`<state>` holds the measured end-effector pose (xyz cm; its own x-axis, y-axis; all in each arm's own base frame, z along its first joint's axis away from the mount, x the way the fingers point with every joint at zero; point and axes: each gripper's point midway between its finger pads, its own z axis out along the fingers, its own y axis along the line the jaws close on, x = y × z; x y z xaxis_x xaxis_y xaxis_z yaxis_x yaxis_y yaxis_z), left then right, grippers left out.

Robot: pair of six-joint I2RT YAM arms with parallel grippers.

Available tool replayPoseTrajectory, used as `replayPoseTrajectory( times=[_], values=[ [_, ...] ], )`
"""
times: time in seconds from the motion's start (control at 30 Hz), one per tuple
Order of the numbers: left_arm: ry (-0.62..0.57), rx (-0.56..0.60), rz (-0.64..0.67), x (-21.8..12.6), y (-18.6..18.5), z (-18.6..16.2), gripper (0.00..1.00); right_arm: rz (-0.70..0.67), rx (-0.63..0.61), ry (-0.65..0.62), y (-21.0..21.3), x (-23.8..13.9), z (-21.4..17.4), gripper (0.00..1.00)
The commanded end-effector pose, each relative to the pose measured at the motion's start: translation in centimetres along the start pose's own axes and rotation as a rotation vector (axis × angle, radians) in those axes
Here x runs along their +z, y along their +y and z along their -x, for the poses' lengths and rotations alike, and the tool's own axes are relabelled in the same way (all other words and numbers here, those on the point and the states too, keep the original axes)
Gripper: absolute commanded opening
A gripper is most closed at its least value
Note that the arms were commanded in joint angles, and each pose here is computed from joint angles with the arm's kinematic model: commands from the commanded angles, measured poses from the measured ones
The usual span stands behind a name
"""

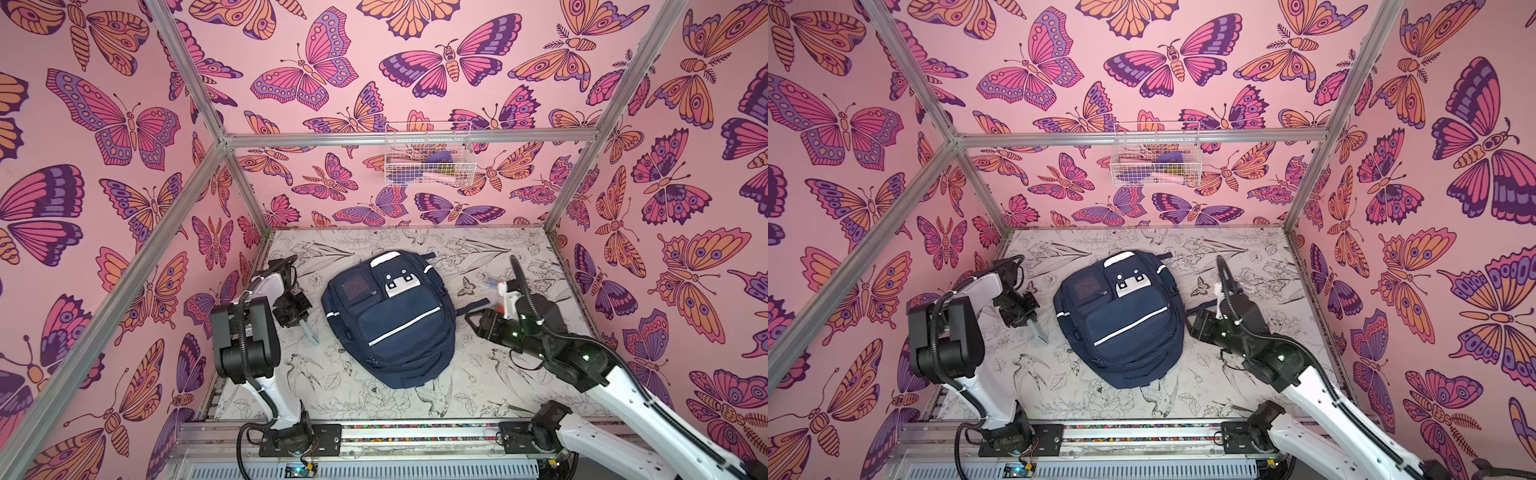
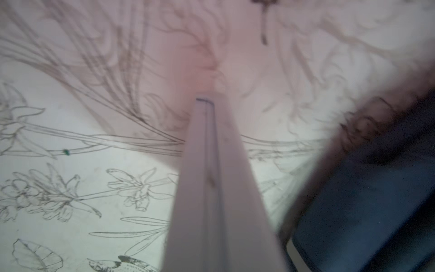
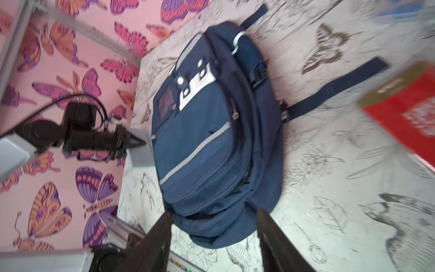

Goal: Pack the student bag
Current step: 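Carry the calculator over the backpack with the left gripper while right reaches for it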

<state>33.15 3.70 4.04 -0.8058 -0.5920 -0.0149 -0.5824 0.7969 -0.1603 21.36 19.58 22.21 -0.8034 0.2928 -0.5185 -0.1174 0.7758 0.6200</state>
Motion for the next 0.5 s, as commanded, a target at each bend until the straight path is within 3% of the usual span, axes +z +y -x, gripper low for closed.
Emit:
replayPoseTrajectory(
  times=[0.0,0.17,0.47],
  values=[
    [-0.017,0.048,-0.107,-2.2,-3.0,-1.3,0.14,0.078,-0.149,-0.005,4.7,1.5,-0.4,0.59],
    [-0.029,0.077,-0.193,-4.2,-5.2,-2.7,0.0,0.111,-0.274,0.044,9.3,4.7,-2.4,0.59],
    [0.009,0.12,-0.523,-11.8,-12.4,-8.8,0.05,0.179,-0.48,0.052,16.8,8.7,-4.5,0.7]
  ],
)
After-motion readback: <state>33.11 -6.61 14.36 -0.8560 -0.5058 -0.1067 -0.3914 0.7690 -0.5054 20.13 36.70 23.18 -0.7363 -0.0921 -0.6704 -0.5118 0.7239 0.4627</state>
